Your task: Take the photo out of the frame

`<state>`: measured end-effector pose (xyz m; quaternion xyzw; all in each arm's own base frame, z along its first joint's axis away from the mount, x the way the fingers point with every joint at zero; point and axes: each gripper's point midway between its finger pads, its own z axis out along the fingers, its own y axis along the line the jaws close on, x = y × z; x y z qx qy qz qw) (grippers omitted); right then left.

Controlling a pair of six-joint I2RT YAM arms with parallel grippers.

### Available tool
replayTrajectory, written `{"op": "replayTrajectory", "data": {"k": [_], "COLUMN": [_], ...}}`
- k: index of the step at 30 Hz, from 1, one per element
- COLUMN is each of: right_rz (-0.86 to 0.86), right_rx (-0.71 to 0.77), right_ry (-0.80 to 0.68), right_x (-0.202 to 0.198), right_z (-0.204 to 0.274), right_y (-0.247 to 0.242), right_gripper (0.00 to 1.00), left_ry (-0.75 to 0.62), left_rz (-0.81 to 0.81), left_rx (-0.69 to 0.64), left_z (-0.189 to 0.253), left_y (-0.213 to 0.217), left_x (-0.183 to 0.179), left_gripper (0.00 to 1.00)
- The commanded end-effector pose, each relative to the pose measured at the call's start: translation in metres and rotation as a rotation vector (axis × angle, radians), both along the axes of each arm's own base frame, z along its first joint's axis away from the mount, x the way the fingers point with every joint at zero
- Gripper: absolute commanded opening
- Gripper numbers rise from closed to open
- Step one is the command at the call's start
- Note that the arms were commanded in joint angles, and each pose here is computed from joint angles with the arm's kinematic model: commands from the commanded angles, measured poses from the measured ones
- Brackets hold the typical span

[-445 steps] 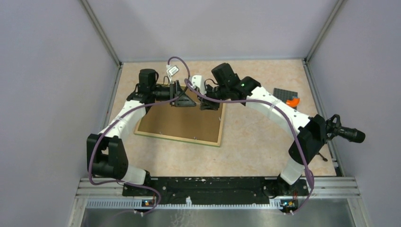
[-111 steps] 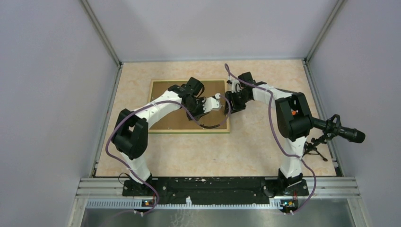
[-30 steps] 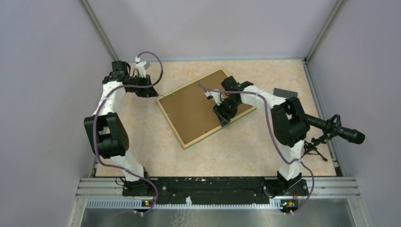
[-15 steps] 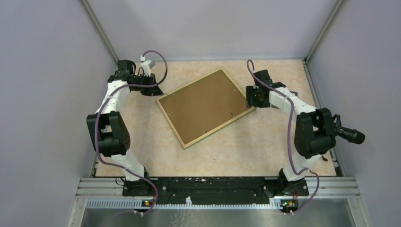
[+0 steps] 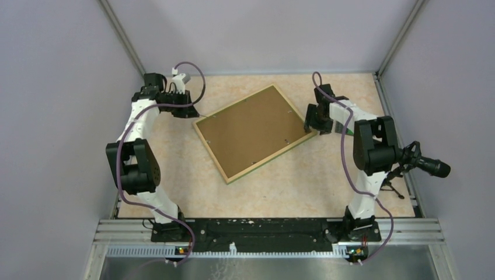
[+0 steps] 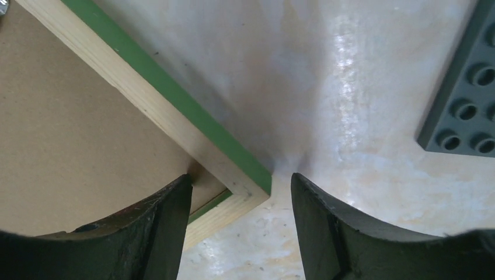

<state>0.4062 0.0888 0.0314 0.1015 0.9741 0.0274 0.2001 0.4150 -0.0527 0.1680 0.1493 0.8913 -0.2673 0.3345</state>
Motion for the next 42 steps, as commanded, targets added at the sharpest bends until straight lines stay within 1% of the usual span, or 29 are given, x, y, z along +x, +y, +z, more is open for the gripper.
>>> {"op": "replayTrajectory", "data": {"k": [1,2,3,6,7,10,12,15,18,20,22,25,28,30,32,34,36,42], "right_rz": [-0.029,-0.029,-0.001,0.081,0.120,0.288,0.419,0.691,0.887,1.041,1.182,1.357,1.473,1.519,1.543,1.556,1.554,1.470], "right_rx": [0.073,0.075,0.108,0.144,0.145,0.115,0.081,0.095,0.108,0.073,0.043,0.049,0.078,0.076,0.058,0.032,0.001,-0.002], "right_ry": [0.031,0.037,0.045,0.050,0.050,0.043,0.033,-0.028,-0.115,-0.170,-0.181,-0.167,-0.148,-0.129,-0.132,-0.155,-0.204,-0.324], "right_x": [0.011,0.013,0.013,0.016,0.018,0.027,0.036,0.049,0.061,0.065,0.057,0.032,-0.001,-0.020,-0.027,-0.020,0.002,0.090], "right_z": [-0.012,-0.015,-0.017,-0.021,-0.023,-0.032,-0.042,-0.042,-0.034,-0.027,-0.028,-0.028,-0.024,-0.029,-0.028,-0.028,-0.023,0.001], "right_y": [0.016,0.017,0.024,0.036,0.040,0.053,0.063,0.089,0.115,0.132,0.145,0.155,0.153,0.147,0.141,0.141,0.150,0.210], "right_gripper": [0.62,0.61,0.59,0.47,0.41,0.23,0.14,0.05,0.01,0.00,0.00,0.00,0.00,0.00,0.00,0.00,0.00,0.00], "left_ry": [-0.074,-0.076,-0.076,-0.084,-0.085,-0.095,-0.100,-0.103,-0.102,-0.102,-0.102,-0.103,-0.104,-0.097,-0.100,-0.101,-0.100,-0.094], "left_rz": [0.011,0.012,0.015,0.019,0.018,0.009,0.006,-0.003,-0.006,-0.004,0.000,0.001,0.008,0.030,0.029,0.022,0.013,-0.003], "left_rx": [0.023,0.028,0.031,0.045,0.051,0.075,0.091,0.101,0.104,0.108,0.111,0.113,0.114,0.113,0.104,0.090,0.078,0.077], "left_z": [0.028,0.028,0.029,0.031,0.031,0.032,0.031,0.031,0.031,0.031,0.032,0.033,0.034,0.034,0.036,0.037,0.037,0.034], "left_y": [0.002,0.002,0.003,0.005,0.005,0.007,0.009,0.009,0.009,0.009,0.010,0.010,0.011,0.013,0.012,0.010,0.008,0.008], "left_x": [-0.003,-0.003,-0.004,-0.006,-0.007,-0.013,-0.017,-0.023,-0.027,-0.028,-0.029,-0.030,-0.031,-0.030,-0.029,-0.028,-0.027,-0.021], "left_gripper": [0.00,0.00,0.00,0.00,0.00,0.00,0.00,0.00,0.00,0.00,0.00,0.00,0.00,0.00,0.00,0.00,0.00,0.00]}}
